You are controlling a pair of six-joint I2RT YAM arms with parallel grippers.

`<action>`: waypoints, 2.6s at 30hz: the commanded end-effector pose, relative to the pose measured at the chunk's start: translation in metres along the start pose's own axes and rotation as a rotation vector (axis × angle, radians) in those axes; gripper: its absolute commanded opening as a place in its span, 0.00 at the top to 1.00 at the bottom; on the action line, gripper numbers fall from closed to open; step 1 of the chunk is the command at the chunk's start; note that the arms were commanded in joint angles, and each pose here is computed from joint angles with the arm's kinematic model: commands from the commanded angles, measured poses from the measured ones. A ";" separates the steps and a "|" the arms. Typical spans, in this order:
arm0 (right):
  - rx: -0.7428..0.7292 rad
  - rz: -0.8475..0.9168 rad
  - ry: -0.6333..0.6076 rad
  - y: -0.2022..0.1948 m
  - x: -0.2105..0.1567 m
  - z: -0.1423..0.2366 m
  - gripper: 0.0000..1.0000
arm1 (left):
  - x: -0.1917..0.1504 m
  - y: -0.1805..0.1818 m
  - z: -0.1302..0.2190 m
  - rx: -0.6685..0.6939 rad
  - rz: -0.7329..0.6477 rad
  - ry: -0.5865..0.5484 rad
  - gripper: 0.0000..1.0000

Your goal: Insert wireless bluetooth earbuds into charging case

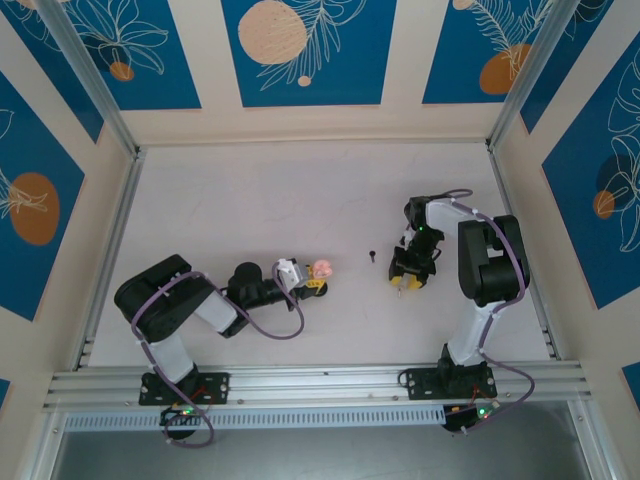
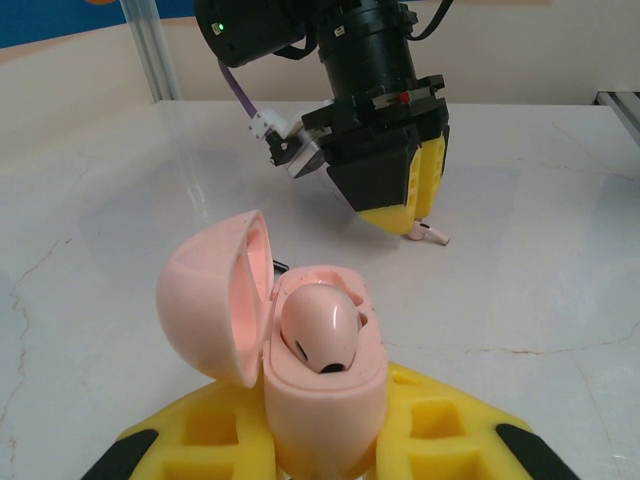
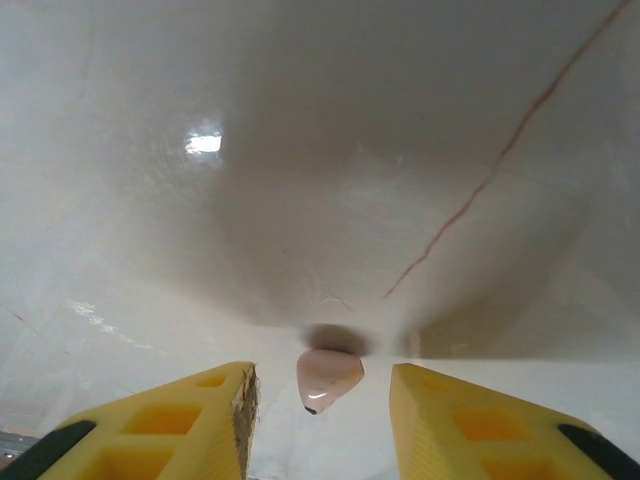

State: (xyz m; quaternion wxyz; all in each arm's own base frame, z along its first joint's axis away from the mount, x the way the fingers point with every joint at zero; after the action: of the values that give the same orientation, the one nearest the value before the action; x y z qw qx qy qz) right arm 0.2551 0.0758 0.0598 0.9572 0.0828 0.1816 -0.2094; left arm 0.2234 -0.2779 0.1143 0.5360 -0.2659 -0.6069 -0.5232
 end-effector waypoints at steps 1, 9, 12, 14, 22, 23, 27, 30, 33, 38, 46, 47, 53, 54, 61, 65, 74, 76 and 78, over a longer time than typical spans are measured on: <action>-0.005 0.001 0.043 -0.001 -0.006 -0.009 0.61 | 0.010 -0.001 0.000 0.004 -0.034 -0.037 0.94; -0.008 0.000 0.049 0.000 -0.007 -0.012 0.64 | 0.009 -0.002 0.000 0.002 -0.030 -0.036 0.94; -0.011 0.000 0.052 0.000 -0.006 -0.013 0.65 | 0.009 -0.002 0.000 0.001 -0.032 -0.036 0.94; -0.016 0.001 0.053 0.000 -0.006 -0.014 0.65 | 0.009 -0.002 0.000 0.002 -0.031 -0.035 0.94; -0.020 -0.002 0.057 -0.001 -0.005 -0.017 0.68 | 0.009 -0.001 -0.001 0.001 -0.033 -0.036 0.94; -0.020 -0.001 0.059 -0.001 -0.005 -0.018 0.69 | 0.009 -0.002 -0.001 0.000 -0.032 -0.037 0.94; -0.010 -0.003 0.060 0.000 -0.006 -0.018 0.74 | 0.008 -0.001 -0.001 0.002 -0.032 -0.035 0.94; -0.006 -0.002 0.057 0.000 -0.007 -0.018 0.75 | 0.009 -0.001 -0.002 0.001 -0.033 -0.036 0.94; 0.004 -0.004 0.041 0.001 -0.007 -0.016 0.77 | 0.009 -0.001 -0.003 -0.004 -0.032 -0.035 0.94; 0.034 -0.002 0.003 0.003 -0.009 -0.011 0.77 | 0.007 -0.001 -0.005 -0.010 -0.032 -0.035 0.94; 0.099 0.003 -0.090 0.011 -0.013 -0.002 0.78 | 0.004 -0.004 -0.009 -0.020 -0.030 -0.031 0.94; 0.107 0.006 -0.102 0.013 -0.014 -0.001 0.78 | 0.004 -0.005 -0.009 -0.022 -0.029 -0.030 0.94; 0.171 0.024 -0.201 0.025 -0.020 0.008 0.78 | 0.002 -0.007 -0.015 -0.038 -0.022 -0.031 0.94; 0.187 0.029 -0.218 0.028 -0.021 0.009 0.78 | 0.001 -0.007 -0.016 -0.038 -0.021 -0.029 0.94; 0.291 0.067 -0.335 0.048 -0.030 0.023 0.78 | -0.006 -0.010 -0.020 -0.046 -0.013 -0.012 0.95; 0.320 0.115 -0.397 0.061 -0.038 0.027 0.78 | -0.010 -0.011 -0.023 -0.049 -0.010 -0.002 0.95; 0.399 0.201 -0.496 0.087 -0.059 0.031 0.79 | -0.016 -0.013 -0.029 -0.049 -0.003 0.014 0.95; 0.422 0.213 -0.514 0.092 -0.064 0.032 0.79 | -0.017 -0.013 -0.029 -0.047 -0.002 0.017 0.95; 0.447 0.221 -0.534 0.095 -0.069 0.034 0.79 | -0.018 -0.013 -0.029 -0.046 -0.001 0.020 0.95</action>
State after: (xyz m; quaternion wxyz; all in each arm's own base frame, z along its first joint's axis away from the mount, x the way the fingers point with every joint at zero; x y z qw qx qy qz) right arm 0.2453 0.1734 0.1155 0.9564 0.2321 -0.1033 -0.1439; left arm 0.2282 -0.2976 0.0840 0.5521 -0.2726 -0.5761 -0.5376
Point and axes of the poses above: each hand's point on the last joint's axis, 136 mm out from that joint toward the fingers, its own z axis back along the fingers, its own y axis along the line the jaws close on, x = y × z, the point moved 4 cm from there along z, back along the fingers, and after that the axes turned 15 degrees about -z, right-handed, at the moved point
